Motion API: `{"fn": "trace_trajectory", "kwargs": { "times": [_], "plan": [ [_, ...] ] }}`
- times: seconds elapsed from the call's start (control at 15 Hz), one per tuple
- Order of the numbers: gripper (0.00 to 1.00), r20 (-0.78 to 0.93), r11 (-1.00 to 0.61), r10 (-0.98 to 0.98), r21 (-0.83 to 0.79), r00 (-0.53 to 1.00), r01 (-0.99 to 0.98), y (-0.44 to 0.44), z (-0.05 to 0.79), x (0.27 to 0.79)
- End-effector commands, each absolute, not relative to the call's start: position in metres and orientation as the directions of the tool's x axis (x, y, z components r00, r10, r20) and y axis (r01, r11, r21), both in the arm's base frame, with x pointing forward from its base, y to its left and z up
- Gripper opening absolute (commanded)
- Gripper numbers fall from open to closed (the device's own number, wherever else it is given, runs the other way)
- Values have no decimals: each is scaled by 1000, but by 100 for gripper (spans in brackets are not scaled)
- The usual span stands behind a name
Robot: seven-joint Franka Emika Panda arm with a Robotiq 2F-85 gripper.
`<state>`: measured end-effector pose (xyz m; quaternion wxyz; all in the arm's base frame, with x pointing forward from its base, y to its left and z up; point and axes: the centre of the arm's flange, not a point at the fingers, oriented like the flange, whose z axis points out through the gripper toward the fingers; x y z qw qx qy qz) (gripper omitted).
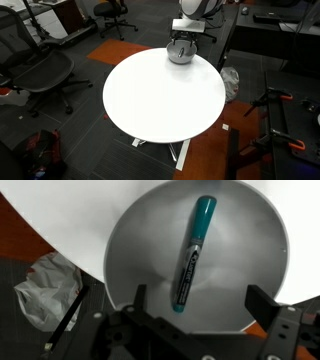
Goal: Take the green marker out of the grey bowl
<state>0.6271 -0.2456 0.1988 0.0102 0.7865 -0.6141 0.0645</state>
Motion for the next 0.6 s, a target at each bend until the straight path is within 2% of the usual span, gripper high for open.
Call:
{"fn": "trace_trajectory", "kwargs": {
  "times": [0.0, 0.53],
  "plan": [
    [100, 89, -218, -973, -53, 213, -974, -255, 189, 644],
    [100, 54, -215, -975, -1, 214, -977, -260, 165, 651]
  ]
}}
